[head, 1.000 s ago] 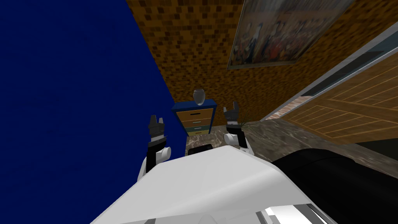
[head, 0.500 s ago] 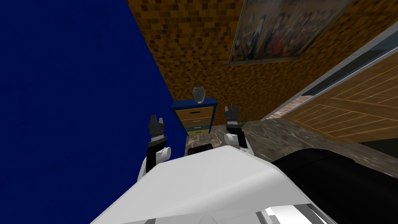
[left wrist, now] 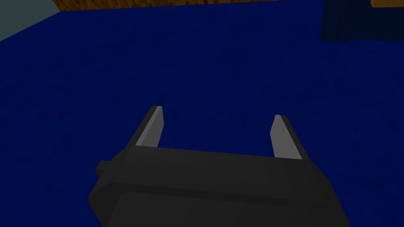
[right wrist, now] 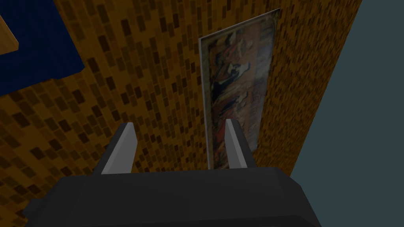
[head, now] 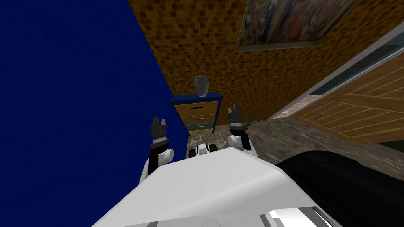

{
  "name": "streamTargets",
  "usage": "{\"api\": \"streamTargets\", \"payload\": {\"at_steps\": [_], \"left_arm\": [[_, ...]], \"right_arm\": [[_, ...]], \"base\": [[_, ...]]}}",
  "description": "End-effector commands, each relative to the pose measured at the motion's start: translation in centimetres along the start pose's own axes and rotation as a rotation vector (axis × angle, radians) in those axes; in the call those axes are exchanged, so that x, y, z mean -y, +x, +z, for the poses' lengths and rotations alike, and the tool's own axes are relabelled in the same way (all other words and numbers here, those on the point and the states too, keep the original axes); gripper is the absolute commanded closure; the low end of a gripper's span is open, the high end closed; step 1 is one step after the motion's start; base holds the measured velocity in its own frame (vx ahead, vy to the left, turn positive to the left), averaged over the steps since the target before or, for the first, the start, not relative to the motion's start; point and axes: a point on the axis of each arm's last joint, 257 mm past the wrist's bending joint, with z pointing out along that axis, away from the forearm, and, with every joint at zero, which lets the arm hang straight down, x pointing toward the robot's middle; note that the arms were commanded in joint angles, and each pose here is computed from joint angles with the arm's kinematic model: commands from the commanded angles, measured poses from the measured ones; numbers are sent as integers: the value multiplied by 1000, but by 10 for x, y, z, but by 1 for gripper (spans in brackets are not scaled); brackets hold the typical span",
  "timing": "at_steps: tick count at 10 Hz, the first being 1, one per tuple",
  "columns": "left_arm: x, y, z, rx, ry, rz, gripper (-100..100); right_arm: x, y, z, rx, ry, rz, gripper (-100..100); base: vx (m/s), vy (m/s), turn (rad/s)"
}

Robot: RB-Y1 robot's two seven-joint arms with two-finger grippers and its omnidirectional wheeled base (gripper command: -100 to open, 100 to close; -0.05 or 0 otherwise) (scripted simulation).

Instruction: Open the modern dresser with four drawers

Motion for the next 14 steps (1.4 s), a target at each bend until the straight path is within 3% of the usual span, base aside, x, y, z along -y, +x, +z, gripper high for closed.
{"api": "streamTargets", "payload": {"at_steps": [1,5,14], "left_arm": [[-4,7,1,-55,-17,26,-100],[-17,15,2,-98,-73,37,-100],[-54,30,-1,-111,-232,5,-100]], "right_arm": [[0,0,0,0,1,0,0],[0,0,0,0,1,0,0],[0,0,0,0,1,0,0]], "base": [[34,-23,-34],[50,-43,-49],[55,-39,-52]]}}
